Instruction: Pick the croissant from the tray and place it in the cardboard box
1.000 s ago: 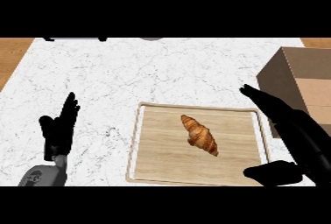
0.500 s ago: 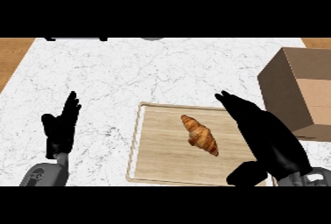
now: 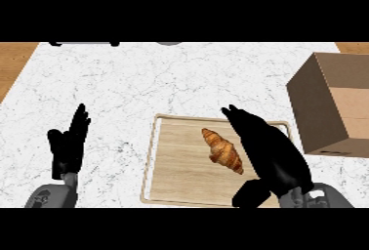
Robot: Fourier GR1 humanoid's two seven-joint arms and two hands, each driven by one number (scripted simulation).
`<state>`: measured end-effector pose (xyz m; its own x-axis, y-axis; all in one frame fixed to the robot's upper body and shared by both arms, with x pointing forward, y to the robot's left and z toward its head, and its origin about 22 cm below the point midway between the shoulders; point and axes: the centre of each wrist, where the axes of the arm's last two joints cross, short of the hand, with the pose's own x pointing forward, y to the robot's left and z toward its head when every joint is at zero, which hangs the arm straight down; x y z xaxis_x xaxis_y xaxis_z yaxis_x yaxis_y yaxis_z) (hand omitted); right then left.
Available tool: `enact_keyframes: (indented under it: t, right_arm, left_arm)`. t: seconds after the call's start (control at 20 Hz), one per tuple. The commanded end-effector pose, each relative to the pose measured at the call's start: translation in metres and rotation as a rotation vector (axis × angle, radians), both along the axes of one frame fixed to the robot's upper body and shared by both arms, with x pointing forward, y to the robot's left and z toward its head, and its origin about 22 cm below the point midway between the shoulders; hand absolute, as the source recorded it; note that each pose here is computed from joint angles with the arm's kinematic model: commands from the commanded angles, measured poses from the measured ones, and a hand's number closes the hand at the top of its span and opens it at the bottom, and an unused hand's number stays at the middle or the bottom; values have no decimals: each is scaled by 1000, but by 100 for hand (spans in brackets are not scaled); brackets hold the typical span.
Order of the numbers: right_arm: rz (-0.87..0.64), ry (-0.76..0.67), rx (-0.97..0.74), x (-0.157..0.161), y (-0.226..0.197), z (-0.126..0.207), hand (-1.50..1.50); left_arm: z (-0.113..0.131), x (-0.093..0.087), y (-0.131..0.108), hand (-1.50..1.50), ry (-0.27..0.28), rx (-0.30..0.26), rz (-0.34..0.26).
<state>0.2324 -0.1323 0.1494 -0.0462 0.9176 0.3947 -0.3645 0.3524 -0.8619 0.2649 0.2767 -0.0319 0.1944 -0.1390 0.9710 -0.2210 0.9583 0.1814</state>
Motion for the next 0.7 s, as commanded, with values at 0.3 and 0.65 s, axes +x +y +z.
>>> enact_keyframes:
  t: [0.3, 0.65]
  right_arm:
    - [-66, 60, -120, 4, 36, -3, -150]
    - [-106, 79, -126, 0, 41, -23, -150]
  left_arm:
    - [4, 2, 8, 0, -12, 4, -1]
    - [26, 8, -12, 0, -5, 7, 10]
